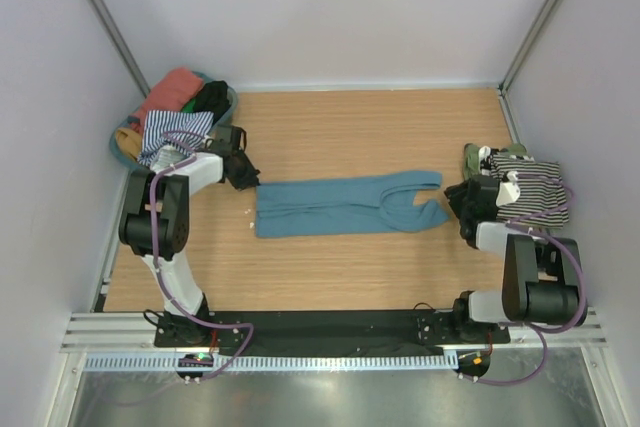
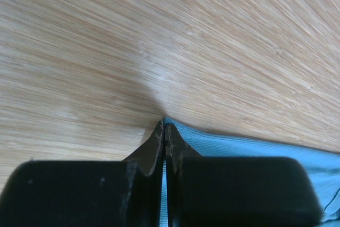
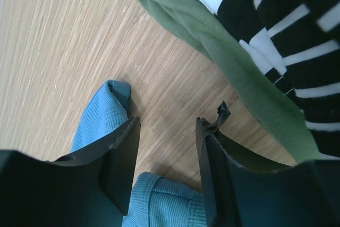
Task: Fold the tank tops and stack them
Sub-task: Fold the tank top
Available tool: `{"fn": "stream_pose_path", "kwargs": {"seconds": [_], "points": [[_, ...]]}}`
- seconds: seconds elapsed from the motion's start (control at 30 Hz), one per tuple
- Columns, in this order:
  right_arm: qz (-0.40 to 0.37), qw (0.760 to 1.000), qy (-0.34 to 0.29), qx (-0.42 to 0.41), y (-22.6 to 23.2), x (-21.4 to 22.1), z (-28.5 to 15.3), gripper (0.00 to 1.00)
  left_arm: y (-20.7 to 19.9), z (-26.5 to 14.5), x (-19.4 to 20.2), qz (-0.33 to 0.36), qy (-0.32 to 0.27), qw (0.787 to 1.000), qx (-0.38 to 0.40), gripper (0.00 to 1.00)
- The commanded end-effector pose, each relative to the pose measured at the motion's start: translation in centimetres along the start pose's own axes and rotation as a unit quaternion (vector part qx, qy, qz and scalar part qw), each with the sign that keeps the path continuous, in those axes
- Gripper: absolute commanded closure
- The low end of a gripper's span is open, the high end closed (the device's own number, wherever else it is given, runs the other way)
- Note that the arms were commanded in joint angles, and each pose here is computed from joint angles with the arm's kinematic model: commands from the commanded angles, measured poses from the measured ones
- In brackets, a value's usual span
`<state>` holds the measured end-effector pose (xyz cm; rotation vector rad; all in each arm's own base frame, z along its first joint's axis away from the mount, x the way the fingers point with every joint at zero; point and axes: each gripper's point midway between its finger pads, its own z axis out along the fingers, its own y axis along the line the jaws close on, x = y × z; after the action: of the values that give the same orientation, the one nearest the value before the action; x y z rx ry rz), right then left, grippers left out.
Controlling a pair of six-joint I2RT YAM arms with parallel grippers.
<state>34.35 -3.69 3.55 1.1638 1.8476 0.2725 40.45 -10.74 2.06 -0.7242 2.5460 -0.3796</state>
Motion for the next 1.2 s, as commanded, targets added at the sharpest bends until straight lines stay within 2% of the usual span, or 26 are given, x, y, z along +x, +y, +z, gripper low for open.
{"fn": "stream_pose_path", "kwargs": {"seconds": [0.0, 0.2, 0.27, 0.3, 0.37, 0.43, 0.47, 0.6, 0.63, 0.73, 0.87, 0.93, 1.07, 1.17], "points": [[-0.011, 0.999, -0.036, -0.028, 2.5, -2.7, -0.5, 0.48, 0.4, -1.1, -1.1, -0.001, -0.023, 1.000, -0.004, 1.00], [-0.053, 0.998, 0.003, -0.023, 4.4, -2.5, -1.2, 0.51, 0.7, -1.6, -1.6, -0.001, -0.037, 0.999, -0.015, 1.00], [-0.071, 0.997, 0.027, -0.021, 5.1, -1.9, -1.9, 0.48, 1.0, -1.7, -1.6, -0.004, -0.037, 0.999, -0.017, 1.00], [-0.085, 0.996, 0.036, -0.015, 5.0, -1.6, -2.1, 0.42, 1.3, -1.6, -1.6, -0.009, -0.034, 0.999, -0.018, 1.00], [-0.107, 0.992, 0.061, 0.006, 4.7, -0.8, -2.9, 0.38, 1.6, -1.7, -1.7, -0.012, -0.036, 0.999, -0.021, 1.00], [-0.136, 0.987, 0.088, 0.019, 4.2, 0.6, -3.8, 0.36, 2.1, -1.8, -1.8, -0.015, -0.039, 0.999, -0.025, 1.00], [-0.151, 0.984, 0.095, 0.015, 4.6, 1.4, -4.2, 0.36, 2.1, -1.9, -1.9, -0.017, -0.041, 0.999, -0.026, 1.00], [-0.187, 0.973, 0.133, 0.022, 4.0, 3.7, -5.4, 0.53, 2.8, -2.3, -1.9, -0.026, -0.050, 0.998, -0.033, 1.00], [-0.198, 0.969, 0.144, 0.019, 4.0, 4.5, -5.8, 0.54, 3.1, -2.5, -1.7, -0.029, -0.050, 0.998, -0.035, 1.00], [-0.222, 0.963, 0.152, 0.028, 3.5, 5.0, -6.2, 0.52, 3.2, -2.7, -1.2, -0.041, -0.054, 0.997, -0.024, 1.00], [-0.237, 0.958, 0.157, 0.035, 3.0, 5.2, -6.3, 0.43, 3.6, -2.8, -0.7, -0.044, -0.055, 0.997, -0.026, 1.00], [-0.242, 0.955, 0.165, 0.041, 2.7, 5.6, -5.9, 0.43, 3.7, -2.9, -0.6, -0.044, -0.056, 0.997, -0.027, 1.00], [-0.247, 0.952, 0.173, 0.059, 2.5, 6.0, -4.6, 0.50, 3.9, -3.2, -0.8, -0.044, -0.061, 0.997, -0.029, 1.00], [-0.241, 0.955, 0.160, 0.066, 3.1, 5.7, -3.5, 0.76, 4.1, -3.5, -0.7, -0.045, -0.064, 0.996, -0.031, 1.00]]}}
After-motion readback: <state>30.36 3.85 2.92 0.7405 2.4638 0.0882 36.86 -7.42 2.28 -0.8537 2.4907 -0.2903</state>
